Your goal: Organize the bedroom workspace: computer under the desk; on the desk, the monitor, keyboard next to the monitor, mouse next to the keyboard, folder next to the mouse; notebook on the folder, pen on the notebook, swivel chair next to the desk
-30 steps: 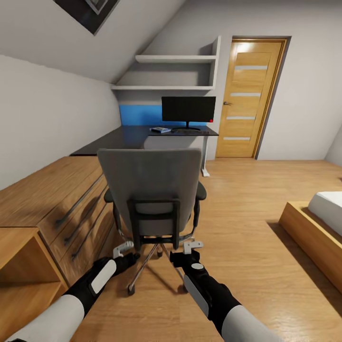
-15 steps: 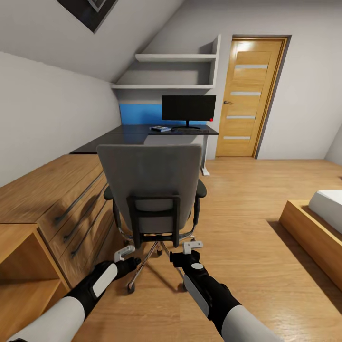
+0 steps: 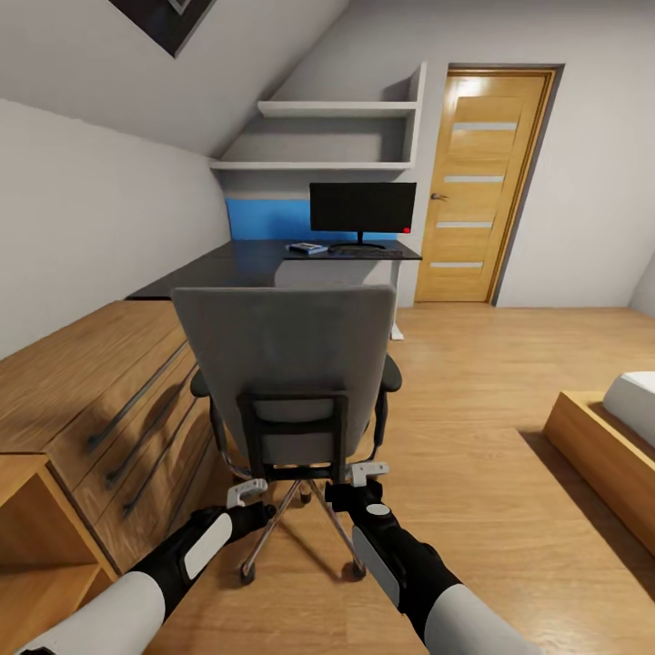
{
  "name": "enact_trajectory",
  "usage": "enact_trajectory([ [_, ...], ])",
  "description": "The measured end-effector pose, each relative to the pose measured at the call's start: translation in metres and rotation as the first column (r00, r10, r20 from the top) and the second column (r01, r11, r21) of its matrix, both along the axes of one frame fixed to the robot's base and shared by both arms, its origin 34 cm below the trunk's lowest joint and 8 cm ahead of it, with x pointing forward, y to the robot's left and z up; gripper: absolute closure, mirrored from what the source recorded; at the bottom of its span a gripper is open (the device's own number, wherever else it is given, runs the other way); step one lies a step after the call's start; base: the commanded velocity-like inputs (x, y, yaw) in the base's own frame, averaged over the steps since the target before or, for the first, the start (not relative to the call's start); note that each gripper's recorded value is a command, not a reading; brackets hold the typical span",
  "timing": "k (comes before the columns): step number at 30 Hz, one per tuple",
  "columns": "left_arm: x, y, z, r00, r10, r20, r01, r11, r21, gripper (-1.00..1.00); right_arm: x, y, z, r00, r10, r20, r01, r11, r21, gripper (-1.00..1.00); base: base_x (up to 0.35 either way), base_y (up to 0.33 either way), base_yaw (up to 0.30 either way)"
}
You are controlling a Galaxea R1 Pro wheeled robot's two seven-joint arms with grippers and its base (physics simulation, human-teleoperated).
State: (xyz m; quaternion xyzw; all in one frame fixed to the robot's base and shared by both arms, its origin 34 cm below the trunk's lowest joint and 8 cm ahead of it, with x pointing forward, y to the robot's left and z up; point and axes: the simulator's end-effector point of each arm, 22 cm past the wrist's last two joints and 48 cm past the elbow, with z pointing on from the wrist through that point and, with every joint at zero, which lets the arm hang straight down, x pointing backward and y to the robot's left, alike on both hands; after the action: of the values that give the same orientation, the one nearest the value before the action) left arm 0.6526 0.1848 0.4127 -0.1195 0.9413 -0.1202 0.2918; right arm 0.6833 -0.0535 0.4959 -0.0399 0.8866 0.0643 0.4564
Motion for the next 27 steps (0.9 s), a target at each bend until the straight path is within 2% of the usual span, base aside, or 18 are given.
enact_trajectory([
  [23, -0.001, 0.004, -0.002, 1.0, 0.002, -0.002, -0.002, 1.0, 0.009, -1.0, 0.0, 0.0, 0.0, 1.0, -0.001, 0.001, 0.001, 1.0, 0.0, -1.0, 0.021, 0.0, 0.0],
  [27, 0.003, 0.012, 0.0, 1.0, 0.018, 0.023, -0.018, 1.0, 0.017, -1.0, 0.0, 0.0, 0.0, 1.0, 0.0, 0.001, 0.0, 1.0, 0.0, -1.0, 0.0, 0.0, 0.0],
])
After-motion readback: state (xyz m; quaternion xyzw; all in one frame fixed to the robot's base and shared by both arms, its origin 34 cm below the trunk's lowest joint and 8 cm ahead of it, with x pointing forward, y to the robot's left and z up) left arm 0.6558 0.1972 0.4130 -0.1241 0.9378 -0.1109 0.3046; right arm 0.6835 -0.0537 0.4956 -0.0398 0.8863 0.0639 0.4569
